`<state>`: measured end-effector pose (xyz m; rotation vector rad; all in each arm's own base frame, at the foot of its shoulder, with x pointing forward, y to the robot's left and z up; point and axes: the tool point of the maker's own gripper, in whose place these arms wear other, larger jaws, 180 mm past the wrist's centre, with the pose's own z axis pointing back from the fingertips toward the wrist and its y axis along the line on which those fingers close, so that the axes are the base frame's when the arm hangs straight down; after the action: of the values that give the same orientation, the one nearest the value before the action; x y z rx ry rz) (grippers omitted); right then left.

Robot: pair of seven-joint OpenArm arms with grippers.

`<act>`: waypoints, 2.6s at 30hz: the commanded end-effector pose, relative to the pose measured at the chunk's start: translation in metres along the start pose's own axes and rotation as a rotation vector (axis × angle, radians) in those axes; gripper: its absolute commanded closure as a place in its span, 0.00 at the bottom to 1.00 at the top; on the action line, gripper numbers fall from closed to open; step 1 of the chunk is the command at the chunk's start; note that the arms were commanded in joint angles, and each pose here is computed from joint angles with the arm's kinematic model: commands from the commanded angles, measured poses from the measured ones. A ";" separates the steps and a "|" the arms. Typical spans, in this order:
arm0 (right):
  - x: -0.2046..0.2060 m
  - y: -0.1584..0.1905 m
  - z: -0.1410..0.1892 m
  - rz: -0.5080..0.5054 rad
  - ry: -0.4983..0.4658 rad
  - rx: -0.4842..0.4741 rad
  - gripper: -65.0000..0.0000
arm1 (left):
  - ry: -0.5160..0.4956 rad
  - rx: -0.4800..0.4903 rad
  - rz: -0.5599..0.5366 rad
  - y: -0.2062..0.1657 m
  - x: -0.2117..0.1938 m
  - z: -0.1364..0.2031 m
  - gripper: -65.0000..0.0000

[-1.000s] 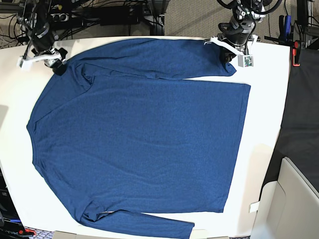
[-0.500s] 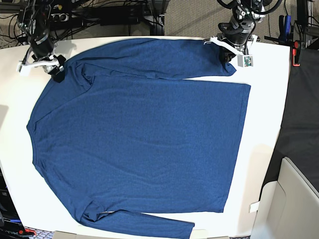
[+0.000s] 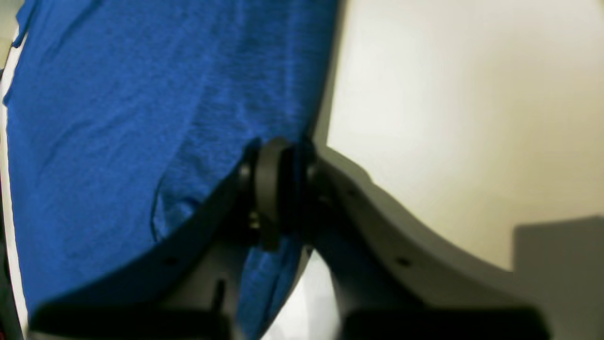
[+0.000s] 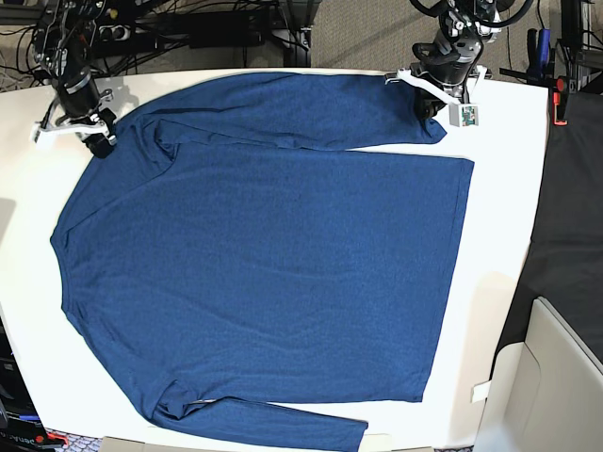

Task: Fold the T-shirt properly
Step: 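Move the right gripper to the opposite shoulder and grasp the fabric, then drag the held shoulder with the left gripper along the table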

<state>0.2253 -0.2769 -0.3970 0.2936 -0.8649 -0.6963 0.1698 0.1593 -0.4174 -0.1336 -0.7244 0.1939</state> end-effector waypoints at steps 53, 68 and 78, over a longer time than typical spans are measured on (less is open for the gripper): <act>0.031 0.007 0.060 0.033 -0.131 0.081 1.00 | -0.364 -0.067 -0.049 -0.028 0.169 -0.011 1.00; 0.042 -0.009 0.072 -0.020 -0.187 0.043 1.00 | -0.270 -0.036 -0.021 -0.014 0.148 -0.037 0.92; 0.042 0.007 0.074 0.045 -0.189 0.127 1.00 | -0.211 0.076 0.053 0.034 0.145 -0.032 0.71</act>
<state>0.1862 -0.2941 -0.3343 0.3206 -1.0524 -0.6510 0.2848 0.2226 -0.3666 -0.0552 -0.8763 0.2982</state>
